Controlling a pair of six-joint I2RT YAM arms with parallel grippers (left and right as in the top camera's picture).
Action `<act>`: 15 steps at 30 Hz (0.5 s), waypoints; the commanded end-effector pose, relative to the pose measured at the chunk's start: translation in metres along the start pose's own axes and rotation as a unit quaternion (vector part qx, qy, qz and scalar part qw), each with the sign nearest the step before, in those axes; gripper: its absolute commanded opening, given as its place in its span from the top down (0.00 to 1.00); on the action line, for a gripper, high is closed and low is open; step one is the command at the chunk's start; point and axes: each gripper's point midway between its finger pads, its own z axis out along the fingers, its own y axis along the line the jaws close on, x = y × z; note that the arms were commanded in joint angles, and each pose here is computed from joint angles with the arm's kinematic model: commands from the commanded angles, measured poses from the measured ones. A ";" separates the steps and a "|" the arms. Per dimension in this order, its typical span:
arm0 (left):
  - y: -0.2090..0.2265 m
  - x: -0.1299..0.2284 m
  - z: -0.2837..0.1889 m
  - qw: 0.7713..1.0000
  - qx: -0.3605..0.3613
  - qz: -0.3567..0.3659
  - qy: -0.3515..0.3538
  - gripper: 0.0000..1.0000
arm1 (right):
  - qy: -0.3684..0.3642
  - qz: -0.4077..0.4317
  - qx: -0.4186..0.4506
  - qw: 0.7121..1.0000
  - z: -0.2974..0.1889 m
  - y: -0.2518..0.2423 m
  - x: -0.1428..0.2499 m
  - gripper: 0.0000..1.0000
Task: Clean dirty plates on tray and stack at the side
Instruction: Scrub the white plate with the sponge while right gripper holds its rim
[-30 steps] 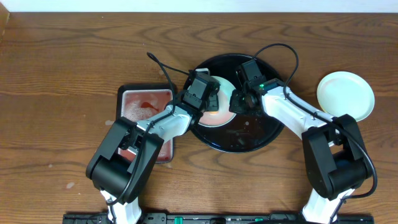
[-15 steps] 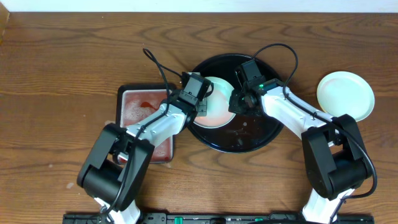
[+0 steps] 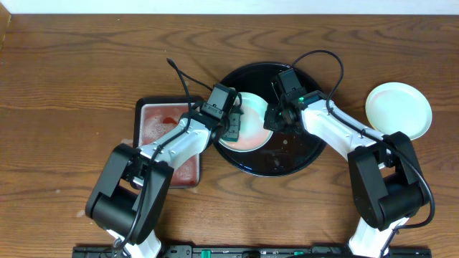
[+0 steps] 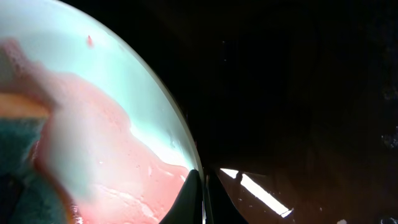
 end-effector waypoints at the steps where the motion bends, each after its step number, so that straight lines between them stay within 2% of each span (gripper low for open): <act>1: -0.018 0.027 0.021 0.997 0.057 0.011 0.046 0.93 | 0.006 -0.010 0.013 1.000 0.007 -0.003 0.005 0.99; 9: -0.026 0.028 0.036 0.995 0.086 0.012 0.046 0.93 | 0.006 -0.014 0.013 1.000 0.007 -0.001 0.006 0.99; 15: -0.056 0.012 0.029 0.989 0.145 0.023 0.035 0.93 | 0.004 -0.023 0.013 1.000 0.007 0.003 0.009 0.99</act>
